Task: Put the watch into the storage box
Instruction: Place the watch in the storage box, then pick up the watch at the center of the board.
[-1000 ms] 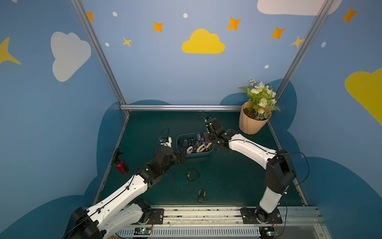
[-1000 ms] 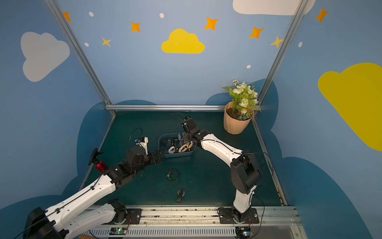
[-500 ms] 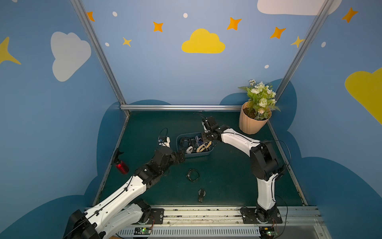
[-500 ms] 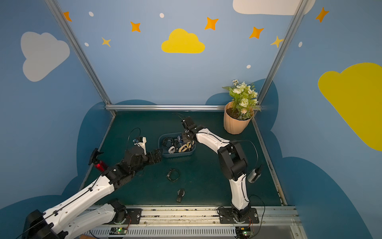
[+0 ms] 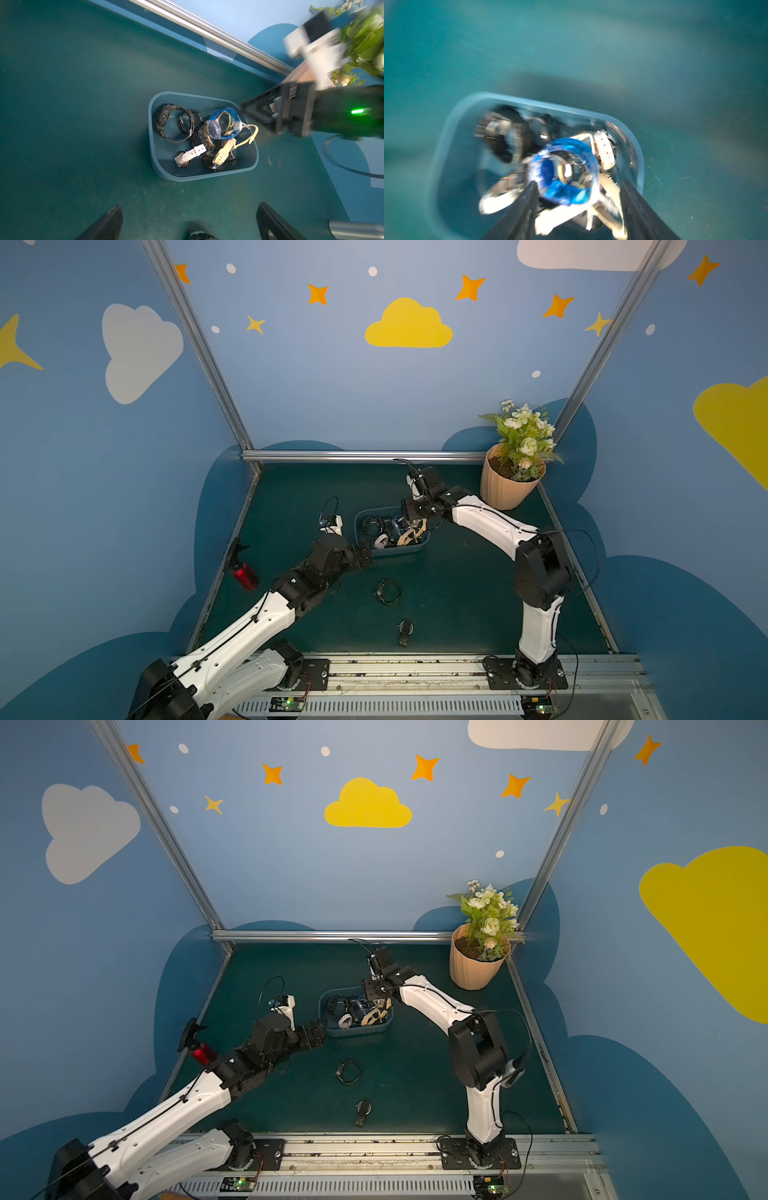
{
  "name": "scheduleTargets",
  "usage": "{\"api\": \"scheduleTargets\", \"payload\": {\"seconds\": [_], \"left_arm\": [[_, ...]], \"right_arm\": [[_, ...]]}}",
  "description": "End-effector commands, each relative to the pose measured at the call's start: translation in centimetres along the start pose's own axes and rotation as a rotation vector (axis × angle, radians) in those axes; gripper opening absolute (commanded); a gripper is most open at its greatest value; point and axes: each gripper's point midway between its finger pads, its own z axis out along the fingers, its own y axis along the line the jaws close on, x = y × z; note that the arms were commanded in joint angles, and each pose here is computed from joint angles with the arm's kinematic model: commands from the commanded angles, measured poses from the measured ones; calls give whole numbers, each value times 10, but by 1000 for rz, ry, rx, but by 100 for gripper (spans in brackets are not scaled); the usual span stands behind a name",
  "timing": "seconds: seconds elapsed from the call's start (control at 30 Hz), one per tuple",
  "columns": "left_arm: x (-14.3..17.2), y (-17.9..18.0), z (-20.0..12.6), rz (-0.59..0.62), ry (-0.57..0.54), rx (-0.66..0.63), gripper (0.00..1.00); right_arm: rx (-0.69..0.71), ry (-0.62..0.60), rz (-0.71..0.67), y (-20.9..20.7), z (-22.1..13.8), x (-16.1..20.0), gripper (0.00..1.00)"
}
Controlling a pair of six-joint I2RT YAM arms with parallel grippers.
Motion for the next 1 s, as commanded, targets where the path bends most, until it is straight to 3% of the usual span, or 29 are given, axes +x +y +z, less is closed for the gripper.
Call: {"api": "scheduleTargets", "payload": {"seconds": [0.0, 0.17, 0.33, 0.57, 0.77, 0.97], "left_arm": [[-10, -5, -5, 0, -20, 10, 100], [-8, -7, -3, -8, -10, 24, 100], [-4, -8, 1, -19, 4, 27, 100], [2, -11, 8, -28, 34, 39, 100], [16, -27, 12, -21, 164, 77, 100], [49, -38, 9, -2, 318, 61, 90]], "right_arm": [[-84, -127, 18, 13, -45, -32, 68], [-172, -201, 16, 22, -74, -26, 74], [-243, -298, 23, 20, -90, 12, 84], [-181, -288, 59, -3, -100, 57, 86], [-111, -255, 80, -16, -95, 68, 86], [-58, -196, 108, -24, -84, 75, 86]]}}
